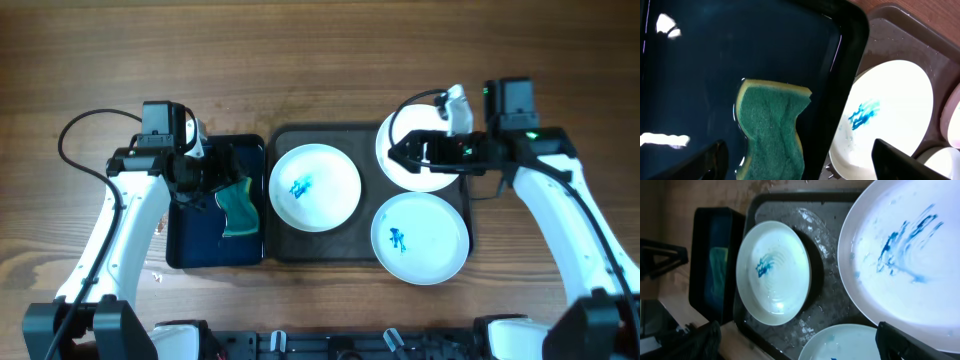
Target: Clean dirty plates on tray and stack at the side
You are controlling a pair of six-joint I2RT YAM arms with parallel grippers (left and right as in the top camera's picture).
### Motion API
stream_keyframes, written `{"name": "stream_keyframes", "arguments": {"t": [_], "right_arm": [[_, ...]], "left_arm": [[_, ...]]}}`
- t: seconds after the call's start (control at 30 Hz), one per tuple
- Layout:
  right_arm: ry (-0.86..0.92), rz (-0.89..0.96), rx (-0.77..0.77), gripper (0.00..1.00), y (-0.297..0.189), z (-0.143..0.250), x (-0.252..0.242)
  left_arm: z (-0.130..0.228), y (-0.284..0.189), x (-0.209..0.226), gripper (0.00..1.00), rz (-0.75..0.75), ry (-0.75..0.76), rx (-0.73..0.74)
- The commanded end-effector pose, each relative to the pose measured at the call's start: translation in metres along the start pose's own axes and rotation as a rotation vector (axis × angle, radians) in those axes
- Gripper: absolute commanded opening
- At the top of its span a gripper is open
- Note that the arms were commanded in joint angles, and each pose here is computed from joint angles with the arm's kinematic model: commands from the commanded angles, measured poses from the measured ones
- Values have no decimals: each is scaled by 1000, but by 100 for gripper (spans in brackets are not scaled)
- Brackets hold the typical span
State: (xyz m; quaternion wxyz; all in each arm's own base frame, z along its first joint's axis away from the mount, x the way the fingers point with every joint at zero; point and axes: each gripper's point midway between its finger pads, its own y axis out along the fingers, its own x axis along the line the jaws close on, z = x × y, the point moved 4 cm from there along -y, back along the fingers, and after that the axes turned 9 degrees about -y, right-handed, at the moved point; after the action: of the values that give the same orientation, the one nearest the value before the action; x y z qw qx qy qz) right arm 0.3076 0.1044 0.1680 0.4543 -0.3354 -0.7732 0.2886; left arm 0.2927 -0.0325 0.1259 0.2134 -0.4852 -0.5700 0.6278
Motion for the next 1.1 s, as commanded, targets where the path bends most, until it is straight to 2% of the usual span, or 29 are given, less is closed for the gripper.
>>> {"name": "stream_keyframes", "arguments": {"t": [0.0, 0.03, 0.1, 0.17, 0.27, 0.3, 0.37, 0.4, 0.43, 0.53, 0.6, 0.63, 0.67, 0.7, 0.77, 0.87, 0.97, 1.03, 1.07], "right_arm": [[-66, 7, 38, 100, 13, -2, 6], [-58, 16, 42, 100, 14, -1, 5], [-46, 55, 46, 100, 14, -1, -1], [-47, 93, 49, 100, 14, -1, -6], [-47, 115, 50, 100, 13, -1, -9], [-47, 115, 49, 100, 13, -1, -9], [-47, 115, 50, 100, 13, 0, -9], [-47, 115, 50, 100, 13, 0, -9], [-48, 114, 50, 100, 14, 0, -9], [-50, 114, 48, 100, 14, -1, -9], [-60, 115, 49, 100, 14, -1, -9], [-59, 114, 50, 100, 14, -1, -9], [-58, 114, 50, 100, 14, -1, -9], [-58, 114, 50, 100, 14, -1, -9], [-59, 115, 50, 100, 14, -1, -9], [-57, 114, 52, 100, 14, 0, -9], [-55, 114, 55, 100, 14, 0, -9], [-55, 114, 55, 100, 14, 0, -9], [-55, 114, 55, 100, 14, 0, -9]], "left_arm": [[-1, -2, -5, 96, 18, 7, 3], [0, -2, -5, 90, 16, 6, 8], [0, -2, -5, 85, 16, 7, 6], [-2, -2, -6, 74, 22, 41, -4], [-3, -2, -1, 84, -14, 93, -10], [0, -1, 3, 82, -35, 91, 1], [6, 2, 9, 51, -59, 112, 33], [9, 5, 11, 46, -67, 126, 49], [12, 7, 15, 53, -85, 123, 62], [12, 8, 32, 50, -196, 140, 57], [8, 7, 38, 56, -244, 143, 33], [8, 9, 39, 50, -250, 142, 41], [9, 11, 40, 18, -257, 140, 51], [10, 14, 42, 10, -264, 135, 64], [12, 28, 40, 14, -277, 151, 96], [25, 43, 25, 18, -319, 262, 116], [39, 44, 8, 12, -376, 374, 105], [54, 39, 1, 4, -399, 382, 145], [61, 37, 0, 4, -414, 388, 167]]}}
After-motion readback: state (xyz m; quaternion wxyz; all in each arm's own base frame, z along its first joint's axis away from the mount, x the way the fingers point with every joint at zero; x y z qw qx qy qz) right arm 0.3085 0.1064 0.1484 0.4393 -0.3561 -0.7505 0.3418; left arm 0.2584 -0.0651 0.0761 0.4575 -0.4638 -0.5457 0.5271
